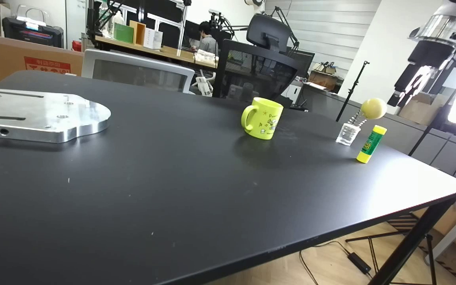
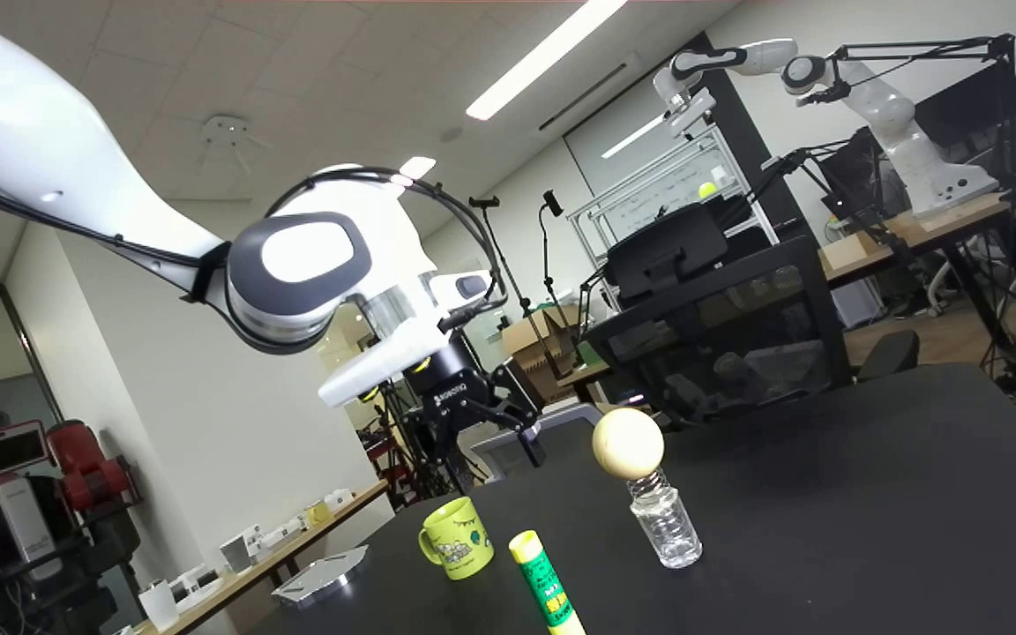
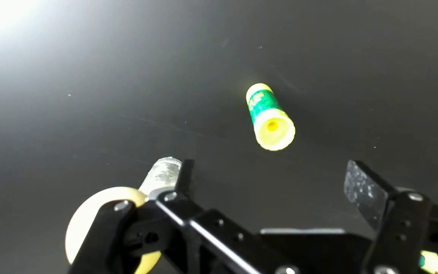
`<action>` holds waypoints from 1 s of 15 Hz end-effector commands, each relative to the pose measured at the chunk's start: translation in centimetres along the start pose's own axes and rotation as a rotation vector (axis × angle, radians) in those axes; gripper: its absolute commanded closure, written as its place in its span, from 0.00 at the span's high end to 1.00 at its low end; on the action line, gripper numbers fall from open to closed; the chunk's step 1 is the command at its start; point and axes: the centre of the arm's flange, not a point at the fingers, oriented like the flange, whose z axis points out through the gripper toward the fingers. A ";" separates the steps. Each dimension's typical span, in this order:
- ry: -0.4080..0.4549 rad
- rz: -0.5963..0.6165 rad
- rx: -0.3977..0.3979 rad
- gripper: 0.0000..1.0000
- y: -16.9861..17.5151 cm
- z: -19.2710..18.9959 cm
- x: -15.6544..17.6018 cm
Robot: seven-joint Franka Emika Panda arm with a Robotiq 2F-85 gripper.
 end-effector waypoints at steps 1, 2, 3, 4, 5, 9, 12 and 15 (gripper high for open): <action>-0.009 0.019 0.012 1.00 -0.7 2.7 0.8; -0.018 0.017 0.013 1.00 -0.9 3.5 0.9; -0.025 0.017 0.014 1.00 -1.1 4.1 0.9; -0.033 0.019 0.014 1.00 -1.2 4.8 0.9; -0.035 0.020 0.009 1.00 -1.3 5.4 0.9; -0.060 0.032 0.010 1.00 -1.0 7.4 0.6; -0.076 0.035 0.010 0.73 -0.9 8.7 0.3; -0.079 0.046 0.014 0.51 -1.0 9.5 0.1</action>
